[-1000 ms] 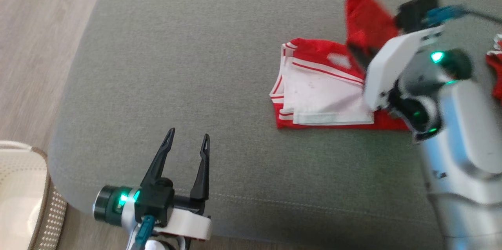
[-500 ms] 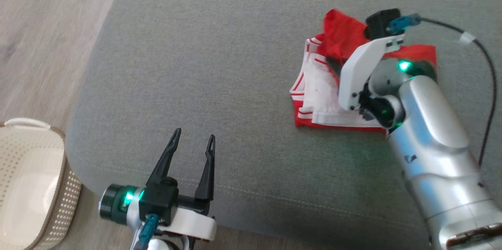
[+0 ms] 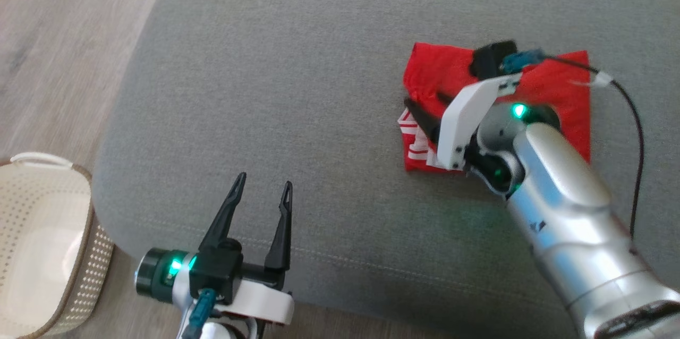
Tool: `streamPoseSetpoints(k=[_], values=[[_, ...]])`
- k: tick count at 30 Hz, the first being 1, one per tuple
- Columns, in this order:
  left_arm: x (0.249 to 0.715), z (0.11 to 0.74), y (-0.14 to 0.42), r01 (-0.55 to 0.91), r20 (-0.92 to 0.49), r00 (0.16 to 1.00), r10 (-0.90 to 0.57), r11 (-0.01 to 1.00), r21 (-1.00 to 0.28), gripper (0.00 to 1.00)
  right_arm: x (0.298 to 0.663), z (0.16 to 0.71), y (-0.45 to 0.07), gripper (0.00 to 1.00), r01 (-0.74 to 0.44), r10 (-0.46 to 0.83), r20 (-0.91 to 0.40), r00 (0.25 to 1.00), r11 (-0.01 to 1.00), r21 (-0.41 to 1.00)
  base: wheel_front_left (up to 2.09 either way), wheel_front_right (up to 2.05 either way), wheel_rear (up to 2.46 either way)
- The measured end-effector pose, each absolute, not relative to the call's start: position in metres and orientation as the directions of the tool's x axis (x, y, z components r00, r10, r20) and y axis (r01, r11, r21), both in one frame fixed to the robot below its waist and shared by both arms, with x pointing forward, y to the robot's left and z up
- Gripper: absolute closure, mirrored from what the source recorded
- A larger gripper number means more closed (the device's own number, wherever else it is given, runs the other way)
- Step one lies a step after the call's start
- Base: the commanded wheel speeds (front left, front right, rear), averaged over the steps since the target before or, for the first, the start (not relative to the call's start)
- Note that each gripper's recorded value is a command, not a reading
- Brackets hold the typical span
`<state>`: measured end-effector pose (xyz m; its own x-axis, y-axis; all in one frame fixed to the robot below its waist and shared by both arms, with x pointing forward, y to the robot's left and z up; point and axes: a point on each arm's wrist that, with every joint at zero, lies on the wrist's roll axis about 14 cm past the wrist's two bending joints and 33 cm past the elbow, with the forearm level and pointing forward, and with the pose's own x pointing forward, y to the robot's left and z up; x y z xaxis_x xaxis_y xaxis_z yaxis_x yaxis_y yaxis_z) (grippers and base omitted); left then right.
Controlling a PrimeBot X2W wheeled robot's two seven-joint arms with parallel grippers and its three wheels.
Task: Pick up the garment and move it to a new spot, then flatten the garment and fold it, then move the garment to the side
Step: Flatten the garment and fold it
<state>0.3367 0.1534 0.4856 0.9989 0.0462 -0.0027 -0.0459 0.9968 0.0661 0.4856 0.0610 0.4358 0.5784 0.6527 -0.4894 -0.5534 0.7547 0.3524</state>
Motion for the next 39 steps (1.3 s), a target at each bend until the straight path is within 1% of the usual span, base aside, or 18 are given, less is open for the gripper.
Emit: streamPoseSetpoints(k=[4, 8, 9, 12, 14, 18, 20, 23, 25, 27, 29, 33, 36, 39], values=[[0.34, 0.489, 0.152, -0.039, 0.012, 0.999, 0.038, 0.997, 0.065, 0.0, 0.514, 0.482, 0.047, 0.0, -0.53, 0.631, -0.317, 0.708, 0.771, 0.353, 0.0, 0.0, 0.0], [0.347, 0.497, 0.149, -0.026, 0.042, 0.999, 0.023, 0.997, 0.07, 0.0, 0.539, 0.527, 0.002, 0.0, -0.49, 0.536, -0.141, 0.832, 0.831, 0.264, 0.0, 0.0, 0.0], [0.347, 0.497, 0.149, -0.026, 0.042, 0.999, 0.023, 0.997, 0.07, 0.0, 0.539, 0.527, 0.002, 0.0, -0.49, 0.536, -0.141, 0.832, 0.831, 0.264, 0.0, 0.0, 0.0], [0.352, 0.5, 0.14, 0.002, 0.054, 0.999, -0.006, 0.998, 0.063, 0.0, 0.546, 0.549, -0.052, 0.0, -0.409, 0.422, -0.027, 0.906, 0.891, 0.198, 0.0, 0.0, 0.0], [0.355, 0.501, 0.135, 0.017, 0.06, 0.998, -0.02, 0.998, 0.06, 0.0, 0.539, 0.546, -0.084, 0.0, -0.346, 0.353, -0.002, 0.936, 0.92, 0.186, 0.0, 0.0, 0.0], [0.361, 0.504, 0.131, 0.034, 0.074, 0.997, -0.038, 0.998, 0.054, 0.0, 0.506, 0.525, -0.126, 0.0, -0.25, 0.252, 0.007, 0.968, 0.953, 0.173, 0.0, 0.0, 0.0], [0.363, 0.505, 0.126, 0.046, 0.077, 0.996, -0.049, 0.998, 0.04, 0.0, 0.487, 0.521, -0.14, 0.0, -0.22, 0.217, 0.037, 0.975, 0.961, 0.169, 0.0, 0.0, 0.0], [0.365, 0.508, 0.124, 0.053, 0.087, 0.995, -0.056, 0.998, 0.031, 0.0, 0.462, 0.513, -0.161, 0.0, -0.176, 0.17, 0.068, 0.983, 0.979, 0.106, 0.0, 0.0, 0.0], [0.364, 0.51, 0.122, 0.059, 0.091, 0.994, -0.061, 0.998, 0.026, 0.0, 0.448, 0.503, -0.177, 0.0, -0.125, 0.12, 0.062, 0.991, 0.988, 0.088, 0.0, 0.0, 0.0], [0.363, 0.508, 0.122, 0.054, 0.082, 0.995, -0.054, 0.999, 0.002, 0.0, 0.434, 0.495, -0.179, 0.0, -0.097, 0.091, 0.052, 0.994, 0.989, 0.111, 0.0, 0.0, 0.0], [0.358, 0.504, 0.127, 0.028, 0.061, 0.998, -0.025, 0.999, -0.043, 0.0, 0.421, 0.492, -0.171, 0.0, -0.1, 0.095, 0.044, 0.995, 0.986, 0.135, 0.0, 0.0, 0.0], [0.339, 0.494, 0.134, 0.001, 0.023, 1.0, 0.0, 0.998, -0.055, 0.0, 0.398, 0.503, -0.168, 0.0, -0.11, 0.103, 0.077, 0.992, 0.99, 0.087, 0.0, 0.0, 0.0], [0.329, 0.498, 0.14, -0.019, 0.035, 0.999, 0.021, 0.998, -0.056, 0.0, 0.381, 0.51, -0.169, 0.0, -0.108, 0.102, 0.092, 0.991, 0.992, 0.06, 0.0, 0.0, 0.0], [0.32, 0.502, 0.144, -0.021, 0.05, 0.998, 0.024, 0.998, -0.055, 0.0, 0.365, 0.509, -0.166, 0.0, -0.113, 0.107, 0.089, 0.99, 0.992, 0.061, 0.0, 0.0, 0.0]])
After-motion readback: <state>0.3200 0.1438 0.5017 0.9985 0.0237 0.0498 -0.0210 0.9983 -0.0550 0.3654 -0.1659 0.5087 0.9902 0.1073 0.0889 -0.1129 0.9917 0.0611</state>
